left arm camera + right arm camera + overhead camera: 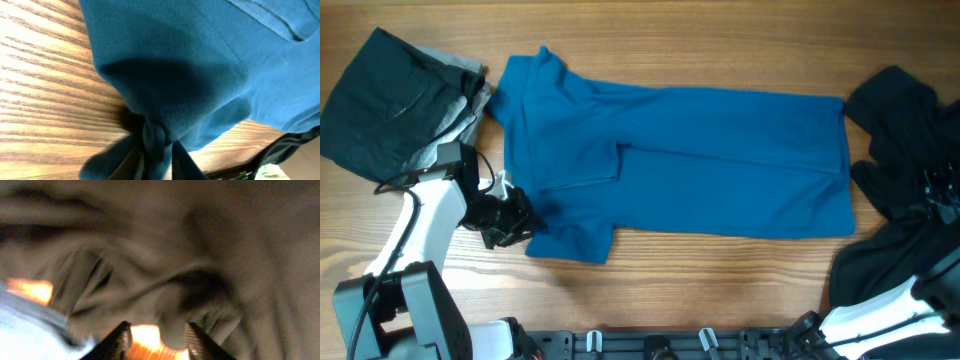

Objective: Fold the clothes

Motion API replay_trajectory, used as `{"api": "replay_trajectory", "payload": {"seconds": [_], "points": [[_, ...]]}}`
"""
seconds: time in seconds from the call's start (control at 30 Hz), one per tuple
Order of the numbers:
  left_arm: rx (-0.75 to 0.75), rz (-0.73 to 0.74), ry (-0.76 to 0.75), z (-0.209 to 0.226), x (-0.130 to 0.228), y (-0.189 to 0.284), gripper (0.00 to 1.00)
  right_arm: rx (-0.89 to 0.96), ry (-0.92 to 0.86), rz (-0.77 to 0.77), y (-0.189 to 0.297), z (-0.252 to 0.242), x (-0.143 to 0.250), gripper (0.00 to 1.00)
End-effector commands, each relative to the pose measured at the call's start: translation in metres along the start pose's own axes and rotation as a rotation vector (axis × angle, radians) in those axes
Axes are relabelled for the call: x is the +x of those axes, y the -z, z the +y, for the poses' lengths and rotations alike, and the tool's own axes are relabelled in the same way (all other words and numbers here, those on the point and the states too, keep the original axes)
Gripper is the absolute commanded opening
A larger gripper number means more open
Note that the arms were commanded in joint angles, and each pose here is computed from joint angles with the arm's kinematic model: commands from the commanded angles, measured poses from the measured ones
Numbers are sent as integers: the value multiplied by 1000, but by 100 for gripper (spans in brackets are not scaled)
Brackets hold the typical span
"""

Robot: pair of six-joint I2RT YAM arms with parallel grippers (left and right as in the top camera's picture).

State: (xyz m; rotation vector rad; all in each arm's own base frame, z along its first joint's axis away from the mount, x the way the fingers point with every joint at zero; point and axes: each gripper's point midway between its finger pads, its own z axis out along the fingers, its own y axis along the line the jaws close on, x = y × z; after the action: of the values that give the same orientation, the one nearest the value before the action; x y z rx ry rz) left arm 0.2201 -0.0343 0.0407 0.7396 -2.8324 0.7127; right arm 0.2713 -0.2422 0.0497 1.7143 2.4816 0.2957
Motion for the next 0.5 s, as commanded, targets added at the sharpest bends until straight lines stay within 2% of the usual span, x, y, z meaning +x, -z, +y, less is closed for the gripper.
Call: {"api": "replay_trajectory", "payload": {"seconds": [0.0, 0.17, 0.27, 0.37, 0.47], "points": [[58, -11, -29, -12, -2, 5, 27, -89, 170, 3, 37, 31, 24, 44], [76, -5, -28, -15, 0, 6, 29, 40, 187, 212, 13, 9, 89, 44], [76, -6, -28, -15, -1, 6, 29, 70, 191, 284, -15, -7, 118, 51], [76, -6, -28, -15, -1, 6, 30, 72, 192, 285, -34, -16, 126, 55], [76, -6, -29, -15, -1, 6, 31, 126, 168, 227, -41, -26, 117, 56]]}}
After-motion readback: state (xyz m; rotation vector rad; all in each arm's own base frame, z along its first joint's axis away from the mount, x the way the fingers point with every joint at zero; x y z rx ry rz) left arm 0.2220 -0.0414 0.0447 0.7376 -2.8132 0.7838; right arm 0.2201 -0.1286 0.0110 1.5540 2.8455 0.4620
